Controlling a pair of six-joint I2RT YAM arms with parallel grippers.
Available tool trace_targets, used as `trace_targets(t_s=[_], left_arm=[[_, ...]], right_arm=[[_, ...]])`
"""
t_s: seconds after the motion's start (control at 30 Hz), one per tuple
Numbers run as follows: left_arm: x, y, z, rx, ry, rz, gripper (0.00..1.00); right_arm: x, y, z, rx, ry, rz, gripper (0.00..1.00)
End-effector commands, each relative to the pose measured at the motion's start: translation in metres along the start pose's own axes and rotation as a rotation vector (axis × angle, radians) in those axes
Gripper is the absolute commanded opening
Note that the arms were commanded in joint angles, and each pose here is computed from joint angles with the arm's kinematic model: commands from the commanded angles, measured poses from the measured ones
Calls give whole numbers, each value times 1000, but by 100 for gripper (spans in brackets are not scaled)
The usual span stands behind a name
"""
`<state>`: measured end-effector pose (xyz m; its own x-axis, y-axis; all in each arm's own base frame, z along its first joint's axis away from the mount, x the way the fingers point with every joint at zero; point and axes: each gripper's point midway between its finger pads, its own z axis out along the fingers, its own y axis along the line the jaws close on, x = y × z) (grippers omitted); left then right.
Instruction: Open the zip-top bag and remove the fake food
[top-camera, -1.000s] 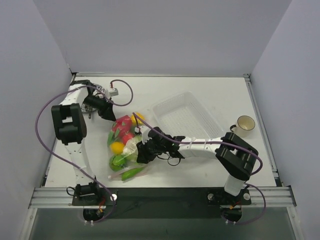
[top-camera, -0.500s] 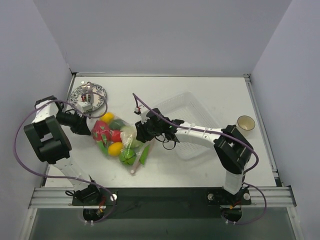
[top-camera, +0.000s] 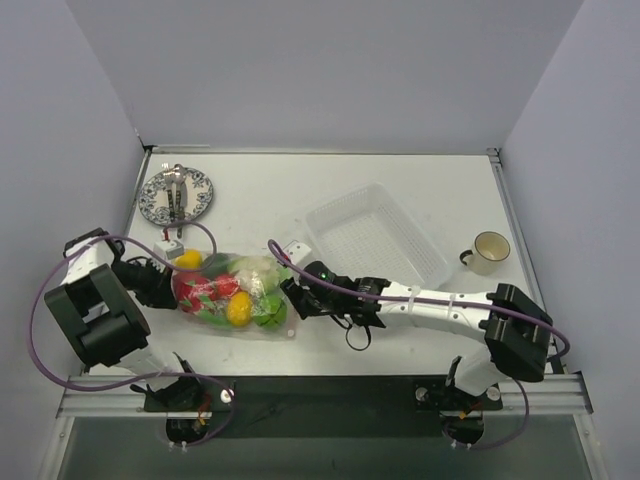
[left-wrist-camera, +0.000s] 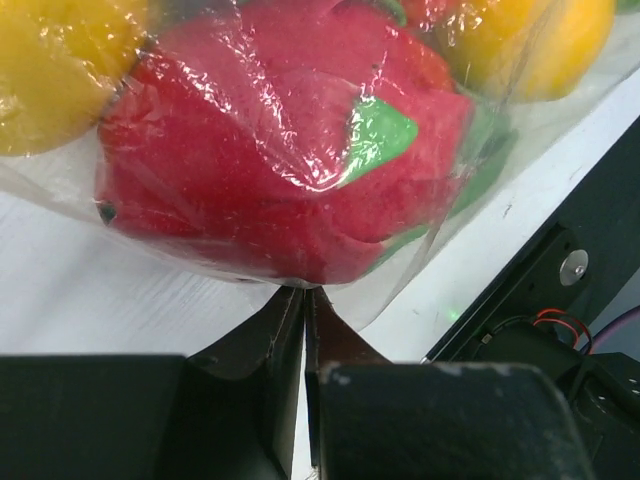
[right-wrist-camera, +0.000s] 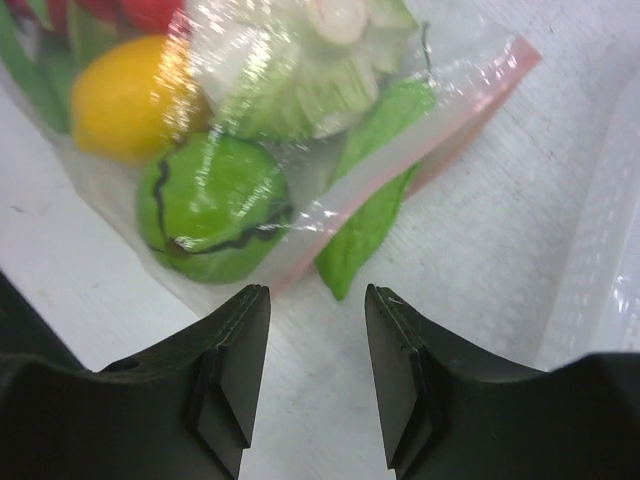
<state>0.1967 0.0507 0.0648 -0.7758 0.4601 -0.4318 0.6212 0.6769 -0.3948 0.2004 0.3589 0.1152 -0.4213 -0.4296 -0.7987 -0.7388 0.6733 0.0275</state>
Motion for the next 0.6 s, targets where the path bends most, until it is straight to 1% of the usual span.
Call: trace_targets(t_s=[0.0,0.03,0.1,0.13,0.23,0.3,0.4,0.57], left_arm=[[0,21,-9,-100,11,67,13],[1,25,-11,-121,20,67,12],[1,36,-14,-171,26,74,9],[5,42,-15,-197,48,73,8],[11,61,-18,-294,79,86,4],[14,70,-16,-332,86,80,3],[15,69,-13,-327,88,65,3],[18,60,0,-304,97,49,3]], right_arm=[[19,-33,9,154,56,-38,43],[21,-39,12,189,65,-50,43],[21,-46,12,212,65,-62,43],[18,-48,10,215,57,-52,43],[17,-51,10,186,41,-21,43],[16,-52,12,181,37,-9,43],[13,-44,20,142,38,12,43],[8,-11,35,53,37,16,44]])
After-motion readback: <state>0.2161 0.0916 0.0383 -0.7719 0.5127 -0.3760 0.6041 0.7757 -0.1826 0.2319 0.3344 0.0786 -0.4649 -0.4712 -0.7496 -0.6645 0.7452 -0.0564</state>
